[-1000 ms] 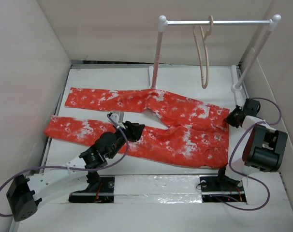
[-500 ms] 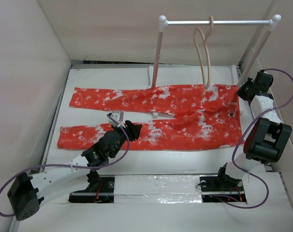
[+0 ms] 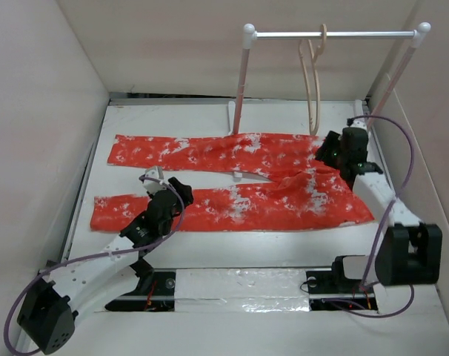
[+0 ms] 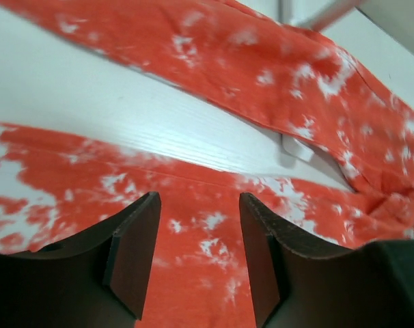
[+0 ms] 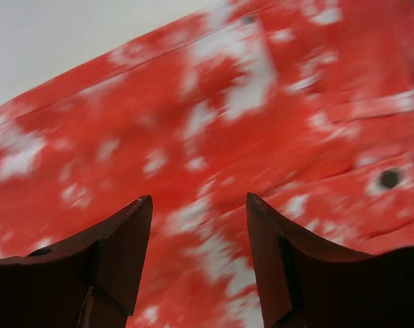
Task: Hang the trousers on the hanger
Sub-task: Flatten out the trousers at the center of the board.
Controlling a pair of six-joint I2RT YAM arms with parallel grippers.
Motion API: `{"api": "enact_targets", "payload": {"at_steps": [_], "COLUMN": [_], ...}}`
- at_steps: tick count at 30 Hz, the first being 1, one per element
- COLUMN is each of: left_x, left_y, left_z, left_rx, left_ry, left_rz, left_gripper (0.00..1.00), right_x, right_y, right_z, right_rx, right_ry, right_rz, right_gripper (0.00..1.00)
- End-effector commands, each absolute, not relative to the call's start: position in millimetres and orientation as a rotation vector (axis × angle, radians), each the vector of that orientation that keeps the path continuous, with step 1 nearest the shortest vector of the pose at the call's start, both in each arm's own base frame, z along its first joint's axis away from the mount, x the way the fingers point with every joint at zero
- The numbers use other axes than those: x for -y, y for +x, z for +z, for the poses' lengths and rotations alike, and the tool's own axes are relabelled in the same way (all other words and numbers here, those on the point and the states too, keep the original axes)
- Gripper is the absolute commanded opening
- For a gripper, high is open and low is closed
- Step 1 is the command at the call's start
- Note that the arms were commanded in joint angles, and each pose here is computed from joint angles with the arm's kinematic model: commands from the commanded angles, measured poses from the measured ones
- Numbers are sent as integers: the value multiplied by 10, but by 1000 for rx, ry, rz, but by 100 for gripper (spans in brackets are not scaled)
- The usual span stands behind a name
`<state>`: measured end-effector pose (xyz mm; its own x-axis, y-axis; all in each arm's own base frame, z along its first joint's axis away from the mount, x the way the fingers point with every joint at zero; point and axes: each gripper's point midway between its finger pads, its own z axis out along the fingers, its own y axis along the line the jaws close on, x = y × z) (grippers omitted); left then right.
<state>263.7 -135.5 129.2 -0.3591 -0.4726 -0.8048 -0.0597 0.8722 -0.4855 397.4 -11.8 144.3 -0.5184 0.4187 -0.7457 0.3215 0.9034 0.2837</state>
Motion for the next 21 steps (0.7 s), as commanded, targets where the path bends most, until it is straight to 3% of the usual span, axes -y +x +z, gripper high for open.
{"api": "enact_targets", "payload": {"at_steps": [1,2,5,11,14,21], "left_x": [995,963,998,1004,1140,1150], "left_y": [2528,2522,2430,2320,2336,2577], "left_z": [1116,1087,868,487,439,376], "left_rx": [-1893,-1891,-1981,-2174,-2223,-2229], "left_ry": [-640,-673,-708,-821,-807,-824], "left_rz": [-370,-379,-425,-315,-359,-389], "left_gripper": [46,46,36,23,21,21], "right_x": [-441,-596,-1136,-2168,-2504,-2698], "right_y": [3858,3722,3400,2769,2517,2353], "right_z": [1859,1975,1927,1667,1349,585], "right_rx": [-1959,-1922,-1905,-1981,-2082,-2254], "right_ry": [375,335,189,-153,-248,-265], "right_rz": [275,324,445,676,705,680], "right_gripper": [53,30,0,0,0,0]}}
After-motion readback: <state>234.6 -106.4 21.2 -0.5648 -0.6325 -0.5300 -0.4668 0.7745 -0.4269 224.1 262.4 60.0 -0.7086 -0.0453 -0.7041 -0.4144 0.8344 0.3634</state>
